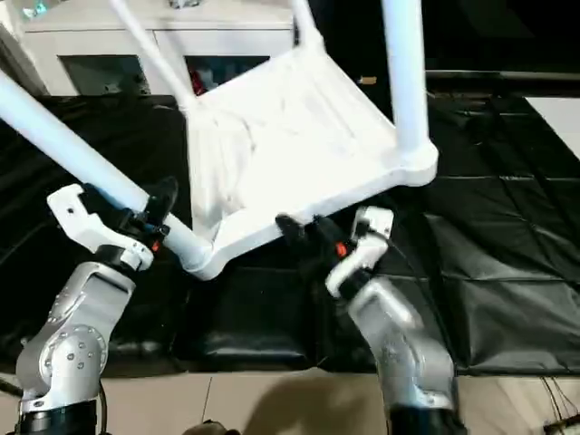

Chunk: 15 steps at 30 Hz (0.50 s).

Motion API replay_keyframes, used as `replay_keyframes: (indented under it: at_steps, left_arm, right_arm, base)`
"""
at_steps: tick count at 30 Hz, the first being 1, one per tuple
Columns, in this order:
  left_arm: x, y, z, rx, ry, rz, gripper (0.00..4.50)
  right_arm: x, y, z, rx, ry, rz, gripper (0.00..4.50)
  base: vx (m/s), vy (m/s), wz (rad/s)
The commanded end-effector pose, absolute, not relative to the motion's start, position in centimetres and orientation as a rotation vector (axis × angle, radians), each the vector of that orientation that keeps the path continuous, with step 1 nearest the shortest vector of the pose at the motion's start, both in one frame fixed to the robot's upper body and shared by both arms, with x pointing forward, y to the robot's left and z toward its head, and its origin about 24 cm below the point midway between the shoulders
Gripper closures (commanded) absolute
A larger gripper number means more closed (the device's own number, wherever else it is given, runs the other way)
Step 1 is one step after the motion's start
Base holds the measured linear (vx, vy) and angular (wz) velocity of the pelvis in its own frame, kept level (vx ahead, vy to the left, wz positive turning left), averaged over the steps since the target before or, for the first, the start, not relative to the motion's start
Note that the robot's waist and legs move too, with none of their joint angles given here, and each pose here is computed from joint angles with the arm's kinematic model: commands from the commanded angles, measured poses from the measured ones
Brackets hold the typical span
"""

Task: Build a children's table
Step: Flip table

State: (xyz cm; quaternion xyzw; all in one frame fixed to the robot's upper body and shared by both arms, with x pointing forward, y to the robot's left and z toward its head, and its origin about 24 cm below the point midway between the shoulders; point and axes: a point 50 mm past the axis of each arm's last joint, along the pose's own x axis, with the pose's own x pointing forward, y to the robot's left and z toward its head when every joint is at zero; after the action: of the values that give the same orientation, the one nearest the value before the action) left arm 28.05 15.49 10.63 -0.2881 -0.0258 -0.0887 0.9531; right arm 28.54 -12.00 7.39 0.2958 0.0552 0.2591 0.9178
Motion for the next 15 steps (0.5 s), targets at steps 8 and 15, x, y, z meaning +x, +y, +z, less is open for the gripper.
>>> replay_keyframes:
  at_steps: [8, 15]
  left_arm:
    - [27.8, 14.2, 11.9, -0.691, -0.109, -0.299, 2.42]
    - [27.6, 13.9, 11.8, -0.68, -0.102, -0.325, 2.42]
  right_arm:
    - [32.7, -12.3, 7.1, 0.781, 0.173, 0.288, 0.0]
    - [34.6, -11.2, 7.8, 0.869, 0.174, 0.291, 0.0]
  base:
    - [0.0, 0.0, 0.0]
    - [0.0, 0.0, 0.0]
